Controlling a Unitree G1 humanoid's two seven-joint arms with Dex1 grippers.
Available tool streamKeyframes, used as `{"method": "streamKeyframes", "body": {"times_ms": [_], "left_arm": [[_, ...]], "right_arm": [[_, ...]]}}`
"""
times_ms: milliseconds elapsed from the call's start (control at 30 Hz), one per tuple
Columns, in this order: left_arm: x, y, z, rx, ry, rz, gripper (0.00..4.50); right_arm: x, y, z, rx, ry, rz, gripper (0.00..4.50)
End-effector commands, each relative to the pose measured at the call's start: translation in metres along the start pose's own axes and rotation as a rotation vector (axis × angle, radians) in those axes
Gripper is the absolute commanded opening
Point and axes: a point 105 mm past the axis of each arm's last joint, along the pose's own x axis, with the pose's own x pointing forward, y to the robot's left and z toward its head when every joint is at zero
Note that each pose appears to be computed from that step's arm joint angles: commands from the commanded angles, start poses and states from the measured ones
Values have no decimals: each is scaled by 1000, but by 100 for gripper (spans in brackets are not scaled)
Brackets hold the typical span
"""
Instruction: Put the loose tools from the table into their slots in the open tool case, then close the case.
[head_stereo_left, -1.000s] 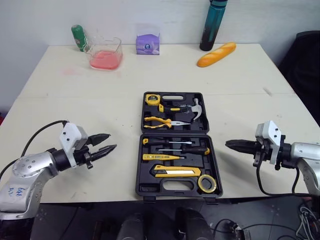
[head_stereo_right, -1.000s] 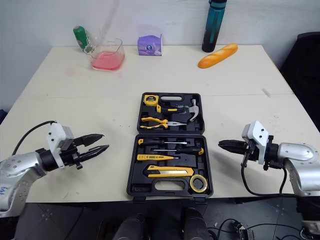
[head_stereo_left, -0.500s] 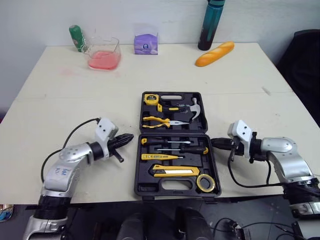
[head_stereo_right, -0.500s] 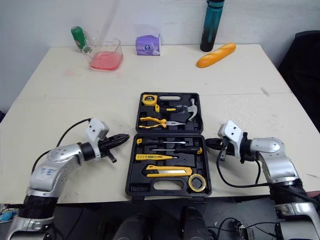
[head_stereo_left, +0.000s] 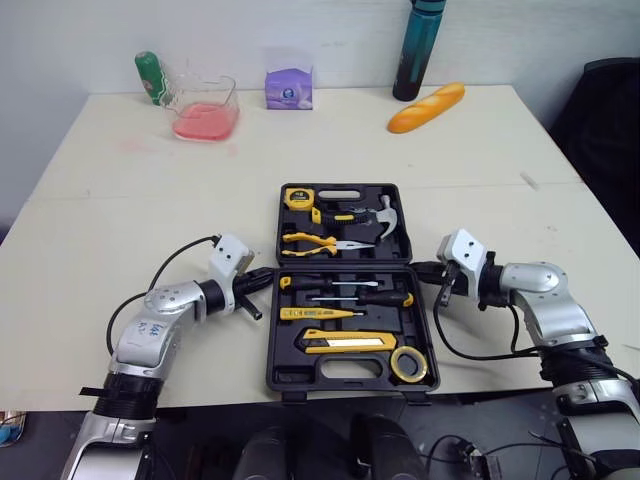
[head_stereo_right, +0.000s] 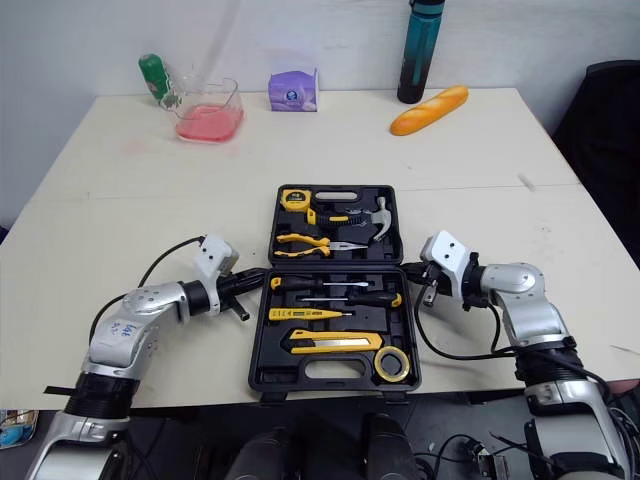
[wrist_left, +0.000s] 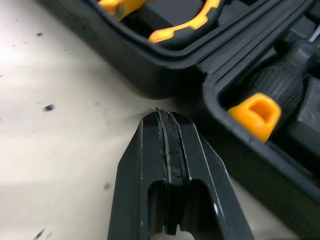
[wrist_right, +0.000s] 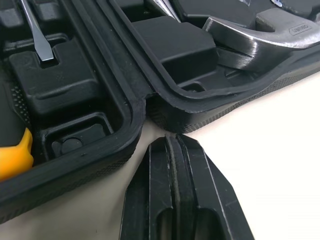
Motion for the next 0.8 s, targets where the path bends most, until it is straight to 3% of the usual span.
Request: {"method": "streamKeyframes", "body": {"times_ms": [33,433,800], "left_arm": [[5,-22,17,71,-82,-116,5],[-4,-36,4,91,-37,-181,5],[-11,-14,-9,88,51,-64,5]], "right_arm": [[8,14,7,-30,-35,86,0],[-7,31,3,16,1,182,0],[-14,27,-2,-9,53,133,0]]}}
